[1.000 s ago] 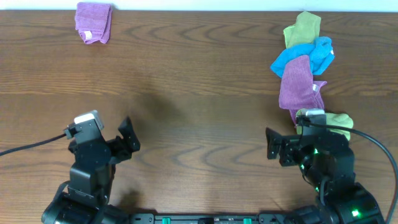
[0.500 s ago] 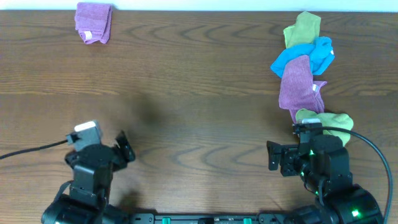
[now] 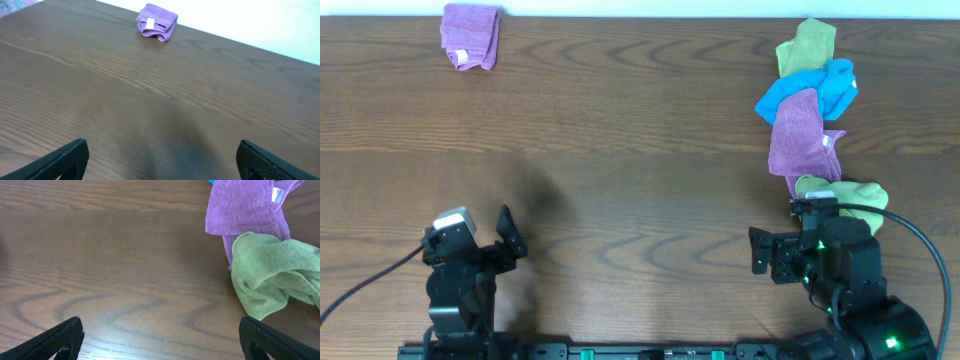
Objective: Fold the cloth
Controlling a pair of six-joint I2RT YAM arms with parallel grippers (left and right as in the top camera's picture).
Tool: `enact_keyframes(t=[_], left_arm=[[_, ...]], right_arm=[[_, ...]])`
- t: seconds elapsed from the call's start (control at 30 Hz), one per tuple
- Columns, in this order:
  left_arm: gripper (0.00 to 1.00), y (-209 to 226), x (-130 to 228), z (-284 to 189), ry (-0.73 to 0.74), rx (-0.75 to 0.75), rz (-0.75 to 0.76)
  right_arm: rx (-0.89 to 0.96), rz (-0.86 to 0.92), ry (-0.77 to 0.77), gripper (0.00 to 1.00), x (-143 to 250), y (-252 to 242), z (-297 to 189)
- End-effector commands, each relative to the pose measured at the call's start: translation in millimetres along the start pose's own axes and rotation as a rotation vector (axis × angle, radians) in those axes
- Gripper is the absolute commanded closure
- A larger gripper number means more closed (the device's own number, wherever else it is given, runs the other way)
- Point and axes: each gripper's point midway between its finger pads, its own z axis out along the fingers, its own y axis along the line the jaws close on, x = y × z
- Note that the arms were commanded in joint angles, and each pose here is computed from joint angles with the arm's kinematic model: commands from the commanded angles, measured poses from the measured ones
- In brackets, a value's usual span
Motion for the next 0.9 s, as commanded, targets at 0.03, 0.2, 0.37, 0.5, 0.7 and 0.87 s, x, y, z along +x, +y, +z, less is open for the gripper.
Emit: enact_keyframes(t=[0.03,0.2,0.37,0.5,0.7,0.87], left_arm=[[0.05,-2.2,8.2,0.4,-0.017,0.031,0.02],[0.05,-1.1,17.2,1.5,-0.041,0.043,0.016],[0.04,1.5,31.8,7.4,-0.031,0.042,-0.003],[0.05,0.6,41.0,10.9,-0.007,0.052,-0.014],[0.05,0.6,50.5,14.5,0.017,0.057,-0.023],[0.05,0.3,50.4,14.5,0.017,0.058,-0.022]], right_arm=[[0.001,0.015,-0.007,0.01,-1.2,-0.7,-1.2],[0.001,0.015,-0.007,0.01,-1.2,-0.7,-1.2],[0.001,0.015,-0.007,0.01,-1.2,-0.7,-1.2],[0.001,0.015,-0.007,0.01,-1.2,-0.7,-1.2],[0.001,0.015,-0.007,0.01,-1.1,-0.6,-1.2],[0.001,0.015,-0.007,0.01,-1.1,-0.6,-1.2]])
